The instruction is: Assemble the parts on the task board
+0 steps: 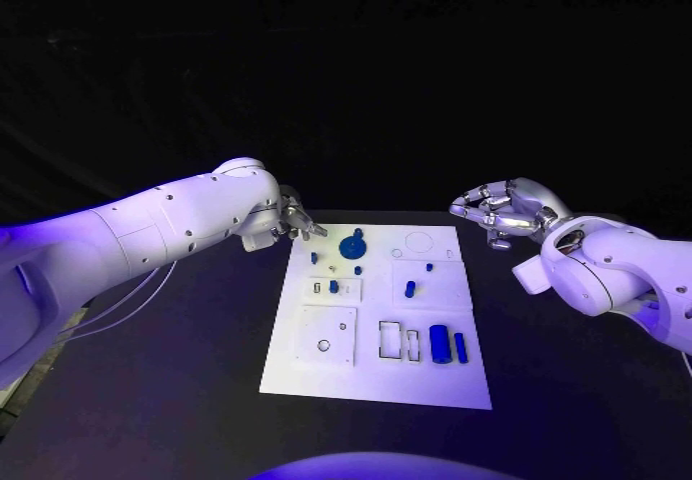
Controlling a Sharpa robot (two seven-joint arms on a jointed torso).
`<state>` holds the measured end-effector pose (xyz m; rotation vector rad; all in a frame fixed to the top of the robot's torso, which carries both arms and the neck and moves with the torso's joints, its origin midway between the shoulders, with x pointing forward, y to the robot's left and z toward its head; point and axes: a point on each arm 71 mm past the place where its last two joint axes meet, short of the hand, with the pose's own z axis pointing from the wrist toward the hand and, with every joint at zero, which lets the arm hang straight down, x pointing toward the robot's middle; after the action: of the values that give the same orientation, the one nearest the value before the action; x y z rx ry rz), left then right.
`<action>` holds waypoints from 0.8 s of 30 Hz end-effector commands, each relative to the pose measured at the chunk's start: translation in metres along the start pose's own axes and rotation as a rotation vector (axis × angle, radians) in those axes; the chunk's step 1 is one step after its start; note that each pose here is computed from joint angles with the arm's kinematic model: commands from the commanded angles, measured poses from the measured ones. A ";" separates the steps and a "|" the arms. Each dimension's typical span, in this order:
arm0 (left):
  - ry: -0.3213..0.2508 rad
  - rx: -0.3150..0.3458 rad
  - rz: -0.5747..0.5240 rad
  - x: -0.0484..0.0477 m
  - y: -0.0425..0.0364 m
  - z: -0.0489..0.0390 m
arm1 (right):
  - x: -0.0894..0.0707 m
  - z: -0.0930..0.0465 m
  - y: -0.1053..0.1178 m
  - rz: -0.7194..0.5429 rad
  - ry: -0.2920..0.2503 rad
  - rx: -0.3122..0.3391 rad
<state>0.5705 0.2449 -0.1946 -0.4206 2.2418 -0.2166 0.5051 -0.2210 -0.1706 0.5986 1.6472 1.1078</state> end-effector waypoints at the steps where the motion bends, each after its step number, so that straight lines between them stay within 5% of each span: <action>1: 0.037 -0.003 0.076 0.0043 -0.0016 0.0044 | 0.002 0.000 0.000 0.002 0.015 -0.008; 7: 0.062 -0.018 0.110 0.0088 -0.0034 0.0113 | 0.002 0.000 0.001 0.002 0.016 -0.008; 24: 0.125 -0.013 0.129 0.0149 -0.0041 0.0132 | 0.001 0.002 0.000 0.001 0.013 -0.006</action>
<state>0.5742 0.2381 -0.2108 -0.3067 2.3467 -0.1467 0.5066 -0.2212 -0.1713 0.6009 1.6467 1.1044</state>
